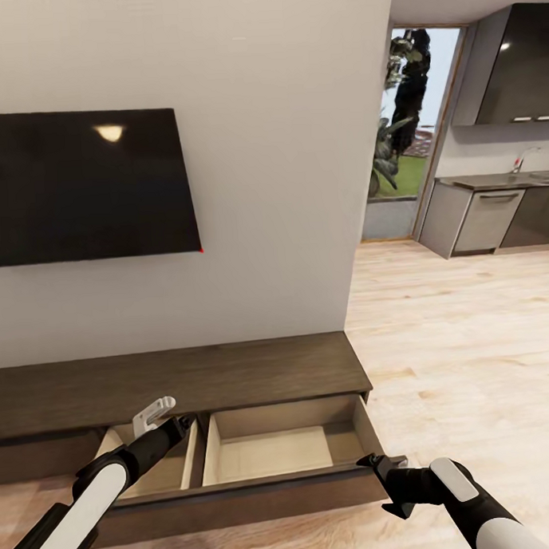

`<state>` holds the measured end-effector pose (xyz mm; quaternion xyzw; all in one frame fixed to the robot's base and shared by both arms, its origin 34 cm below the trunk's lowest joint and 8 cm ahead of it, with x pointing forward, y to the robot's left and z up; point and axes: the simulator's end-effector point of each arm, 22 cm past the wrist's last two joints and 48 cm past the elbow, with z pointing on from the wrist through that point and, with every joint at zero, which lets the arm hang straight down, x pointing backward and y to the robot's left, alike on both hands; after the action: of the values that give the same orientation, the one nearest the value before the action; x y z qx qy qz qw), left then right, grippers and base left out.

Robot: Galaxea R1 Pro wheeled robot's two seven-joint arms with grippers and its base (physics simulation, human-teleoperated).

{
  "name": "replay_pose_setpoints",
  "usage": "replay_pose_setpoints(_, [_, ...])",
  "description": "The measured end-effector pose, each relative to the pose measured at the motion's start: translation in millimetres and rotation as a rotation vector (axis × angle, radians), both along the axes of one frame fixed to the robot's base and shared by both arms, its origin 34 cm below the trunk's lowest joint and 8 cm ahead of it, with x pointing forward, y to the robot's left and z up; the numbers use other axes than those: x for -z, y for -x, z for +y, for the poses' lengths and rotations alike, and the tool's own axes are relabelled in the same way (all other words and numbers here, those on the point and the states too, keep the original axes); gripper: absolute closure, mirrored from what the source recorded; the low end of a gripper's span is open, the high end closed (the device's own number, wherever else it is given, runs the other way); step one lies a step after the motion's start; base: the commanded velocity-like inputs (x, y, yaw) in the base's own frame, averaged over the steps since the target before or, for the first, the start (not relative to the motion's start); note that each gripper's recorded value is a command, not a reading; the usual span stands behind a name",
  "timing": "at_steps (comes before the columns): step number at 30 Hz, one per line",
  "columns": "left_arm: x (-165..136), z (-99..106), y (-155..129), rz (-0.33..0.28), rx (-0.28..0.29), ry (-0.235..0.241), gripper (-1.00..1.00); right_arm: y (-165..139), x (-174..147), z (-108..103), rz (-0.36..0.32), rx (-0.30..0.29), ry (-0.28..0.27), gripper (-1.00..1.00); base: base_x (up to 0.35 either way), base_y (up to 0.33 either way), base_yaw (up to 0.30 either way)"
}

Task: Place each of the two pumpkins and all three candles from the living room inside a cabinet in the living room (use any cabinet), then make sure every cabinet is closed, and position the cauldron so it is next to a table in the living room.

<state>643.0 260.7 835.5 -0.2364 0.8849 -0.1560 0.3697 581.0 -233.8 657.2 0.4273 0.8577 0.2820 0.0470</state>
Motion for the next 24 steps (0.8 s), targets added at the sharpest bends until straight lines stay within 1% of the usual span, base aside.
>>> replay_pose_setpoints(7, [-9.0, -1.2, 1.1, 0.001, 0.000, 0.003, -1.00, 0.8, -9.4, 0.0, -0.001, 0.000, 0.000, -1.00, 0.000, 0.000, 0.000])
replay_pose_setpoints(13, [-16.4, -11.7, 1.8, 0.003, 0.003, 0.021, -1.00, 2.0, -16.9, -0.2, 0.000, -0.003, 0.004, -1.00, 0.000, 0.000, 0.000])
replay_pose_setpoints(17, [-22.2, -16.7, 1.5, 0.003, 0.004, 0.028, -1.00, 5.1, -20.6, 0.1, 0.006, -0.021, 0.015, -1.00, 0.000, 0.000, 0.000])
replay_pose_setpoints(20, [-25.9, -17.7, 1.9, 0.005, 0.008, 0.027, -1.00, 11.1, -21.4, 2.7, 0.014, -0.068, 0.039, -1.00, 0.000, 0.000, 0.000])
replay_pose_setpoints(23, [-25.1, -20.7, 7.2, 0.032, 0.034, 0.018, -1.00, 20.0, -20.7, 7.9, 0.021, -0.166, 0.090, -1.00, 0.000, 0.000, 0.000])
replay_pose_setpoints(24, [-24.7, -20.5, 9.0, 0.042, 0.038, 0.013, -1.00, 21.2, -21.4, 9.0, 0.022, -0.182, 0.097, -1.00, 0.000, 0.000, 0.000])
